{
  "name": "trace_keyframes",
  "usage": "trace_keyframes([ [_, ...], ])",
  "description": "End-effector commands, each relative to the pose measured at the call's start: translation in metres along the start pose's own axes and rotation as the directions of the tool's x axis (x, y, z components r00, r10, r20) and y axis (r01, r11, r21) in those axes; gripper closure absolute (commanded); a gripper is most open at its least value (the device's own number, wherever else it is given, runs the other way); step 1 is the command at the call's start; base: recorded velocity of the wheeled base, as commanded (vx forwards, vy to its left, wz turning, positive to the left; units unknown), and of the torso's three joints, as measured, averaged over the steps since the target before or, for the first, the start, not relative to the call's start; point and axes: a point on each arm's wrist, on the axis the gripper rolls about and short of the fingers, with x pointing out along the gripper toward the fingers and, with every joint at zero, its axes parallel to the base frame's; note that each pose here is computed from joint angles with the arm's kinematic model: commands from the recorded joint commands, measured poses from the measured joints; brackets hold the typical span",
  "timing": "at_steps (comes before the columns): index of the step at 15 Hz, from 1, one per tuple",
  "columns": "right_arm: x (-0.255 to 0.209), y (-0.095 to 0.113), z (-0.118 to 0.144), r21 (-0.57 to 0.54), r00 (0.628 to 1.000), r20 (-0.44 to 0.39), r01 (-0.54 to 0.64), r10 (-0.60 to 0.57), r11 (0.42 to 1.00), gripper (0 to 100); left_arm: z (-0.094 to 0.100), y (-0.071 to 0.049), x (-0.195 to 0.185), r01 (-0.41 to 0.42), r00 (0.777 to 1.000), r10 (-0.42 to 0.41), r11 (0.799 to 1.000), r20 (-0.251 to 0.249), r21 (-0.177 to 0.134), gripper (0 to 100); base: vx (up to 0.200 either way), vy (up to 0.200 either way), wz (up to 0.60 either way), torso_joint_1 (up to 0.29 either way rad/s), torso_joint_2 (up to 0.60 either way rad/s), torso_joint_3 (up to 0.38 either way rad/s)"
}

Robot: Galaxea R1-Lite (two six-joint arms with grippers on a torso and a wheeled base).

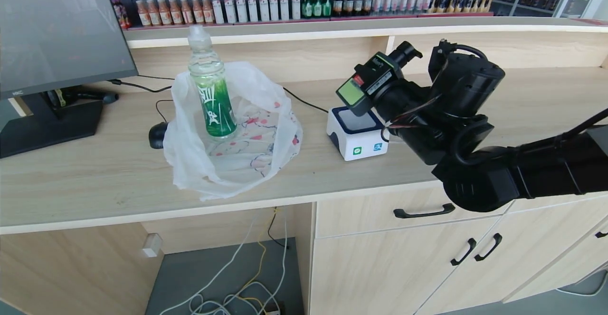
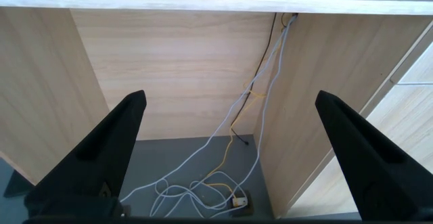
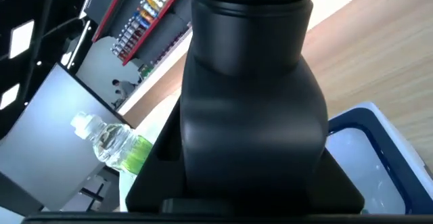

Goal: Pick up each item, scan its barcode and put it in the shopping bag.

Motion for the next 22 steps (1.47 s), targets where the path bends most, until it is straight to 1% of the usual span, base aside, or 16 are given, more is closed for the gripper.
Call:
trace_keyframes([
  [1, -0.004, -0.005, -0.003, 0.003, 1.0, -0.014, 0.02, -0.02, 1.0, 100, 0.0, 0.0, 0.0, 0.0, 1.0, 0.0, 1.0, 0.001, 0.0, 0, 0.0, 0.0, 0.0, 0.0, 0.0, 0.0],
  [12, -0.001, -0.025, -0.022, -0.005, 0.996, -0.053, 0.078, -0.078, 0.997, 100, 0.0, 0.0, 0.0, 0.0, 1.0, 0.0, 1.0, 0.001, 0.0, 0, 0.0, 0.0, 0.0, 0.0, 0.0, 0.0],
  [22, 0.0, -0.029, -0.017, -0.009, 0.995, -0.039, 0.088, -0.088, 0.996, 100, 0.0, 0.0, 0.0, 0.0, 1.0, 0.0, 1.0, 0.001, 0.0, 0, 0.0, 0.0, 0.0, 0.0, 0.0, 0.0],
])
